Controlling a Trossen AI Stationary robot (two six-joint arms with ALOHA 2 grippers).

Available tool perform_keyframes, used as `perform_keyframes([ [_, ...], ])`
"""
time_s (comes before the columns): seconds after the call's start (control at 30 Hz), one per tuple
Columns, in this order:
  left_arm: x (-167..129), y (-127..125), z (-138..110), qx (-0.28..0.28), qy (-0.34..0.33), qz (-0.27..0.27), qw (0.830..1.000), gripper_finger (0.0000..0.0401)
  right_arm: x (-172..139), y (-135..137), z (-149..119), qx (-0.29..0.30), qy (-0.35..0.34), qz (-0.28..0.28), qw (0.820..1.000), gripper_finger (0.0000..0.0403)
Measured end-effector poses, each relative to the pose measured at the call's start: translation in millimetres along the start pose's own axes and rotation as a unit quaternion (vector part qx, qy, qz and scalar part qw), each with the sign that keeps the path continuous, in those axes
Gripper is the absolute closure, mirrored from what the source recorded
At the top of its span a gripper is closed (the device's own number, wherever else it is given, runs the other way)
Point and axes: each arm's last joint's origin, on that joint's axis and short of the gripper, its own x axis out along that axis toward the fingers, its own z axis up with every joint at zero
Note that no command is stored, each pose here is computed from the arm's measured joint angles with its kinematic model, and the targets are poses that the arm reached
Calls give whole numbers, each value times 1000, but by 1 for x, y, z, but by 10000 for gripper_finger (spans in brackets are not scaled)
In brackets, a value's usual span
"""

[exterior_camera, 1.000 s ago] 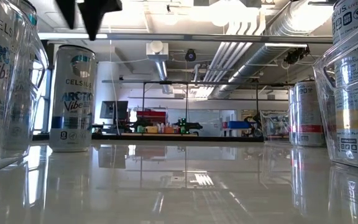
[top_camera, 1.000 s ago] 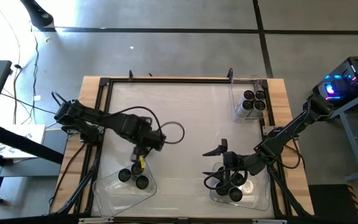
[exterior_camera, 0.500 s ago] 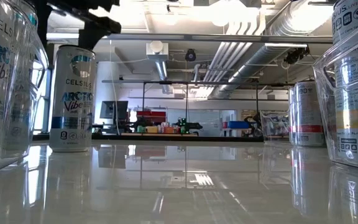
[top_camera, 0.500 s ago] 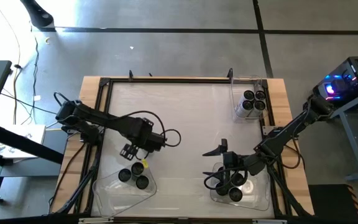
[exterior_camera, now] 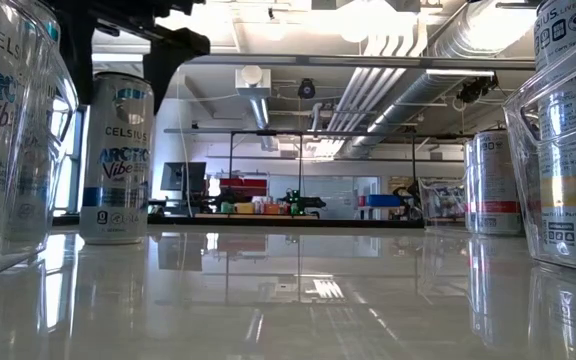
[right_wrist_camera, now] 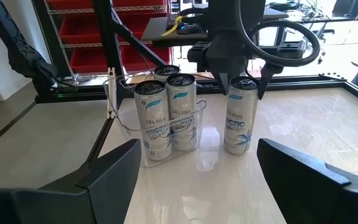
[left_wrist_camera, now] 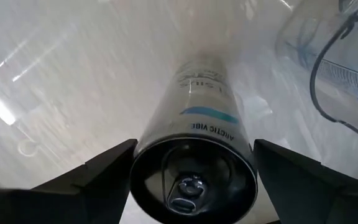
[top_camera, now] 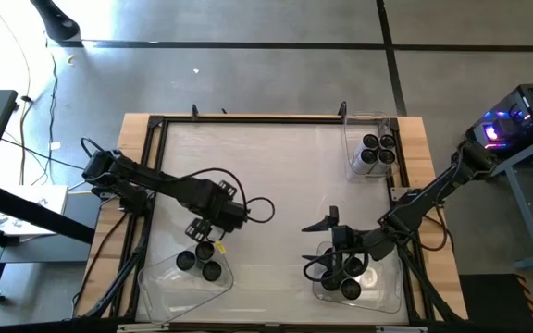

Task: Sort soda cans
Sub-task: Put the white-blue soda can into the bottom left transparent bin

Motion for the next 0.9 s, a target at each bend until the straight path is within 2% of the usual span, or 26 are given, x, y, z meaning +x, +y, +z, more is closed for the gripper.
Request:
perform_keyframes([
  [0.23,0,1,0,-42,-1,1,999,125,0,0,0,4,0,0,1000,85],
  [0.37,-1,3,0,-121,-3,0,993,155,0,0,0,4,0,0,1000,85],
  [0.47,-10,11,0,-183,-18,12,983,155,0,0,0,4,0,0,1000,85],
  [0.6,-49,22,-4,-244,-76,60,965,155,0,0,0,4,0,0,1000,85],
  [0.7,-90,29,-4,-285,-159,80,942,155,0,0,0,4,0,0,1000,85],
  [0.8,-138,29,-4,-301,-273,65,912,155,0,0,0,4,0,1,1000,85],
  [0.9,-177,17,-3,-272,-374,15,887,155,0,0,0,4,0,1,1000,85],
])
